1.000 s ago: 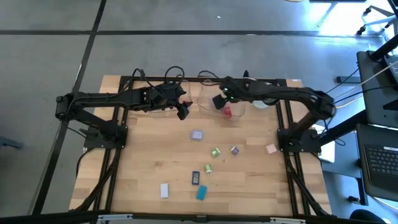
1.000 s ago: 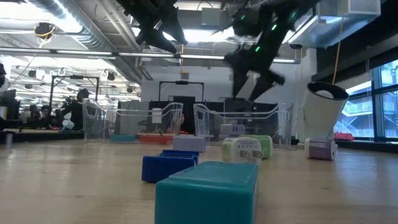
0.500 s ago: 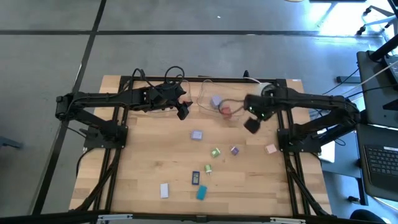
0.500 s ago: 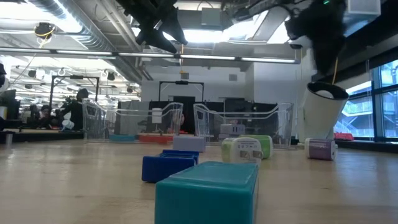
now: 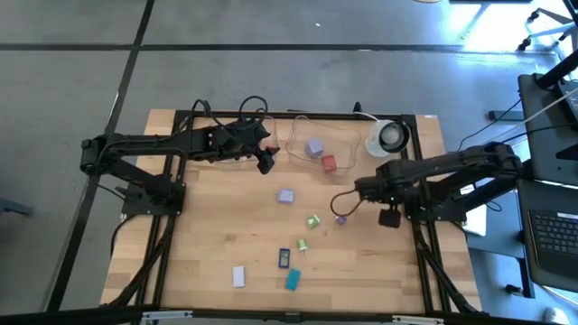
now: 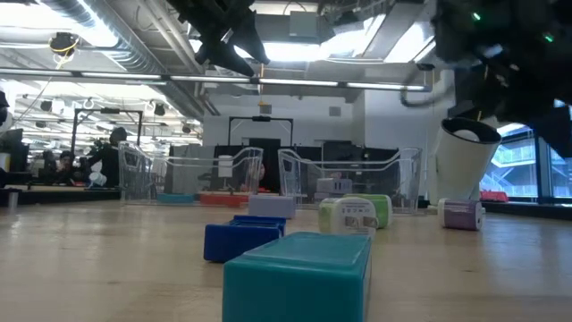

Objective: Pick & Place Office items
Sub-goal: Put the white charger adapter into the right transparent bin

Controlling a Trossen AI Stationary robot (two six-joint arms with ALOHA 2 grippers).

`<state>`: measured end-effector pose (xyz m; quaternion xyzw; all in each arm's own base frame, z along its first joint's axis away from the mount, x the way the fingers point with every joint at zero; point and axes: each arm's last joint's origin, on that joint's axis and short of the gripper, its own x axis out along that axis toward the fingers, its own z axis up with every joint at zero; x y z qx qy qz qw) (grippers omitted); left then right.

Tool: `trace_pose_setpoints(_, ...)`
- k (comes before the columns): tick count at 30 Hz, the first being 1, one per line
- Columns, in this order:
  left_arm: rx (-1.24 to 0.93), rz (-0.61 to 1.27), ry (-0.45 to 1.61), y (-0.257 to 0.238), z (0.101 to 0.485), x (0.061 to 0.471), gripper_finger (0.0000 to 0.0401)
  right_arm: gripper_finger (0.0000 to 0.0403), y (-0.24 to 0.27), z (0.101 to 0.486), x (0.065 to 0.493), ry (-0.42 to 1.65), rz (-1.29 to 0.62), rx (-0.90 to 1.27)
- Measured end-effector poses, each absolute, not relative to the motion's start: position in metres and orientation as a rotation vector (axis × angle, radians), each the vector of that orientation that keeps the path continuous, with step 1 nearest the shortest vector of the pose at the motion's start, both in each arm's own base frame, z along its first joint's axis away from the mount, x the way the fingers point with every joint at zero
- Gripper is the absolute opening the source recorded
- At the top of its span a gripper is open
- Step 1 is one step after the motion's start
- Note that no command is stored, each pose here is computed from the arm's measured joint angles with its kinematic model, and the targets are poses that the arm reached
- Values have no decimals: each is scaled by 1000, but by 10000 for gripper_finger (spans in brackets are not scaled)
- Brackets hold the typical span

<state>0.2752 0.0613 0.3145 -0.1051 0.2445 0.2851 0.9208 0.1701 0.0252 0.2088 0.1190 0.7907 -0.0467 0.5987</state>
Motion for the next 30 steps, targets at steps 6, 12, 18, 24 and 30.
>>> trace_pose_setpoints(6,-216,585,503,61,315,275,278,306,25,175,160,1831,31,147)
trace_pose_setpoints(12,-216,585,502,61,315,275,278,306,26,166,156,1834,80,142)
trace_pose_setpoints(18,-216,585,503,61,315,275,278,306,26,164,157,1848,50,163)
trace_pose_setpoints(24,-216,585,502,61,315,275,278,306,27,150,162,1947,11,170)
trace_pose_setpoints(30,-216,585,503,61,315,275,278,306,28,131,168,2070,11,147)
